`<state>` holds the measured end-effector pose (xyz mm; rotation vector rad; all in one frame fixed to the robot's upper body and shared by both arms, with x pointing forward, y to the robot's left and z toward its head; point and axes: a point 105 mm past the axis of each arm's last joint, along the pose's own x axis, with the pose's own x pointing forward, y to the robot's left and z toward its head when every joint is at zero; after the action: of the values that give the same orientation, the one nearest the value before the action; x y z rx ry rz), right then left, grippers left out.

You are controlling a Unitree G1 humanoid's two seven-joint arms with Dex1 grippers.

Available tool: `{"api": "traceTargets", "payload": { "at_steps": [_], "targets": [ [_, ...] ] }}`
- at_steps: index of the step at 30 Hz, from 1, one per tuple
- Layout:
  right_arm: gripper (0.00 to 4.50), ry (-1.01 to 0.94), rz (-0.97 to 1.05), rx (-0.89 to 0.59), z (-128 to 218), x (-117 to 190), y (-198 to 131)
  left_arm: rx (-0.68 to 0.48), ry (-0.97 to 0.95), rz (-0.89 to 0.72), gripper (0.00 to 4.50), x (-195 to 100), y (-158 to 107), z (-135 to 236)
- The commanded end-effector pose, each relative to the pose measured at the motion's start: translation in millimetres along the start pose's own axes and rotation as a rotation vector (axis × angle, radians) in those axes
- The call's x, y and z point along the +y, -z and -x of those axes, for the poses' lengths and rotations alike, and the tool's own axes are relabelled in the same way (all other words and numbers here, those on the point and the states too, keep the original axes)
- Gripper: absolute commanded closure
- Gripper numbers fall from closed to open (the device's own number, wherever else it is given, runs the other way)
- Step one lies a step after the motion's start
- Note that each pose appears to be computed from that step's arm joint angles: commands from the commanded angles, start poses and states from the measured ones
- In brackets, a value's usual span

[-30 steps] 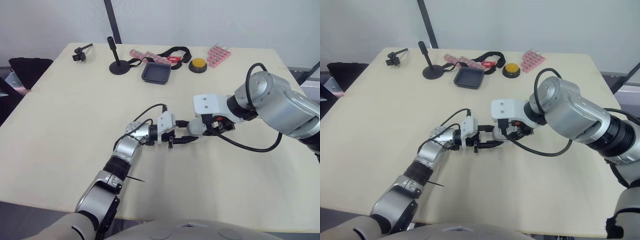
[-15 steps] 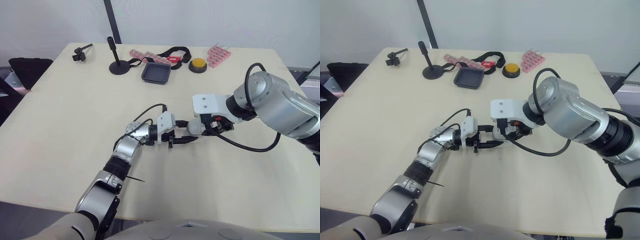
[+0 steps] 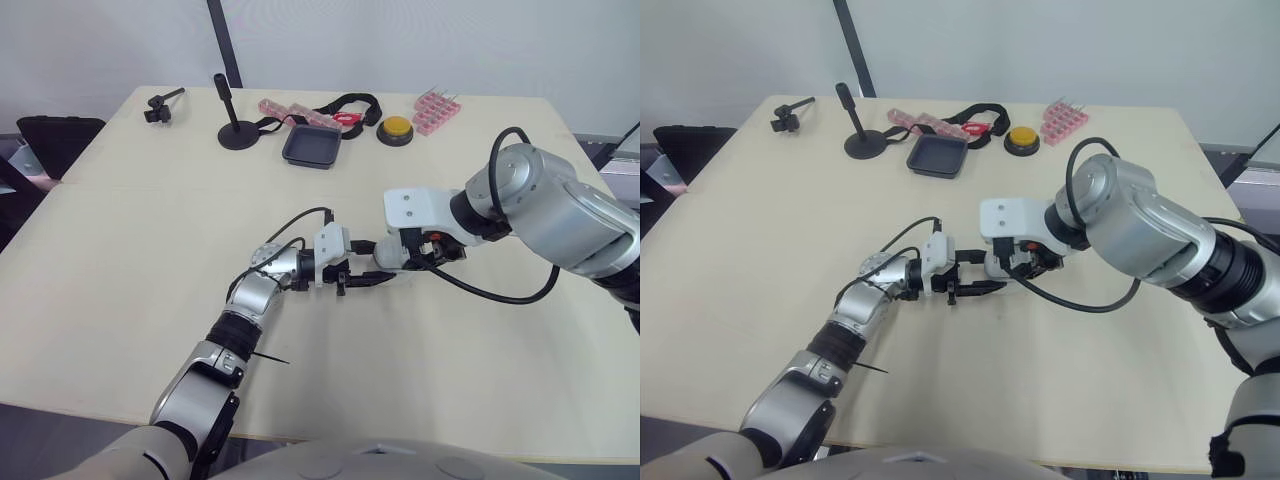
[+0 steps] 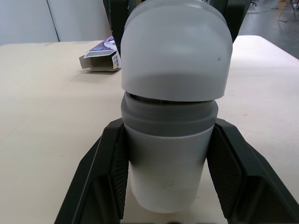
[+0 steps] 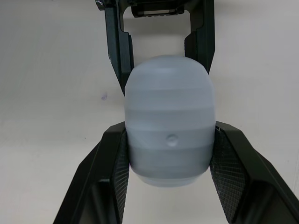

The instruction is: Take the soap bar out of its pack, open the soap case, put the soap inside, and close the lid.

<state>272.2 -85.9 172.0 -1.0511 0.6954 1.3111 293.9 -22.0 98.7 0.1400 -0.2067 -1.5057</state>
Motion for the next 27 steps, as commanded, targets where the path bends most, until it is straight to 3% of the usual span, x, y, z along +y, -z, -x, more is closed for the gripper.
{"api": "traceTargets", "payload": {
  "at_steps": [1,3,16,27],
  "targets": [
    [0.63,-0.001,0.011,-0.008,0.6,0.5,-1.8,-0.053,-0.014,-0.068,2.63,8.2,-19.3,-1.3],
    [0.03,0.002,0.020,-0.012,1.0,0.2,-2.8,-0.053,-0.012,-0.071,2.63,8.2,-19.5,-1.4],
    [0.03,0.042,0.032,-0.005,10.6,-4.9,2.4,-0.056,-0.017,-0.055,2.63,7.4,-18.0,-0.3],
    [0.03,0.068,-0.017,0.046,19.2,-4.0,28.2,-0.060,-0.022,-0.043,2.63,5.9,-17.0,2.2]
  ]
}}
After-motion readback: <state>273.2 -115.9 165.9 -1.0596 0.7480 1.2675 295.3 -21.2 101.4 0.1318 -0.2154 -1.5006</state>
